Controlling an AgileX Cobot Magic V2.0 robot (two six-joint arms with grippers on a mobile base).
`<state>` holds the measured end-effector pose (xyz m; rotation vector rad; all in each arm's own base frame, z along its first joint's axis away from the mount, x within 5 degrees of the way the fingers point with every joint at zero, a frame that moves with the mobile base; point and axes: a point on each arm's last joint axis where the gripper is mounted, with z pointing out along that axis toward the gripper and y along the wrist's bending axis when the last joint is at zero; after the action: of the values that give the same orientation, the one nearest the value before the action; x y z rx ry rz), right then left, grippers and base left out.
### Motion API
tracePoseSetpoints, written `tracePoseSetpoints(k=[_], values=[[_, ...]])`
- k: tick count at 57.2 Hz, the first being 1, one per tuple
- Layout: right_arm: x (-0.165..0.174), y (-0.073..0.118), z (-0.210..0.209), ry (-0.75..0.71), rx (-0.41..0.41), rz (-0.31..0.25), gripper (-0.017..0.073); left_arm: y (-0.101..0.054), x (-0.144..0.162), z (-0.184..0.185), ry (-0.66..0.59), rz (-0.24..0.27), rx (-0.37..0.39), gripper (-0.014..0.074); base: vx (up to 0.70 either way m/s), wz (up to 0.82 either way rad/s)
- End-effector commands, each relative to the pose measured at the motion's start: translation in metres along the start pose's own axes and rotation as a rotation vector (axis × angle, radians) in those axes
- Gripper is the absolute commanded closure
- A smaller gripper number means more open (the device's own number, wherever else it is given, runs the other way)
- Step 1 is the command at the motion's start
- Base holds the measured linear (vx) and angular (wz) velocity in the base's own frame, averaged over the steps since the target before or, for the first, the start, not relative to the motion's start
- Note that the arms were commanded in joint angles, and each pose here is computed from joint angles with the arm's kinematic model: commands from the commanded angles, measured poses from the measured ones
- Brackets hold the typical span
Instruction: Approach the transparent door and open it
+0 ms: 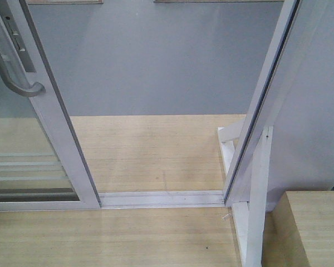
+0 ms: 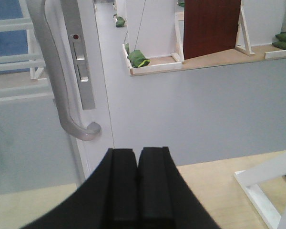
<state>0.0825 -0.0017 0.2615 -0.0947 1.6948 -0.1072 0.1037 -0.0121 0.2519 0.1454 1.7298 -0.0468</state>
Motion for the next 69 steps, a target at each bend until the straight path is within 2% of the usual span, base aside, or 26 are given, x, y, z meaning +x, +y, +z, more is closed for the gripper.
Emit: tracePoseSetpoints(k=[1,7,33,53,69], values=[[-0.016,-0.001,-0.001,-0.100,-0.002,-0.011,0.0561,0.000,-0.012,0.000,-0.058,0.000,0.005,0.0597,0.00,0.00],[-0.016,-0.001,-0.001,-0.100,-0.002,-0.011,0.0561,0.001,-0.007,-0.010,-0.045,0.010,-0.006,0.0597,0.00,0.00],[-0.017,-0.001,-0.001,-0.110,-0.003,-0.011,0.0561,-0.003,0.061,-0.040,-0.211,0.012,-0.015,0.0597,0.00,0.00],[-0.017,-0.001,-0.001,-0.107,-0.003,-0.011,0.0561,-0.003,0.071,-0.037,-0.112,0.011,-0.012,0.0597,0.00,0.00],[-0.017,-0.001,-0.001,-0.107,-0.003,-0.011,0.0561,-0.003,0.071,-0.037,-0.110,0.011,-0.012,0.0597,0.00,0.00]])
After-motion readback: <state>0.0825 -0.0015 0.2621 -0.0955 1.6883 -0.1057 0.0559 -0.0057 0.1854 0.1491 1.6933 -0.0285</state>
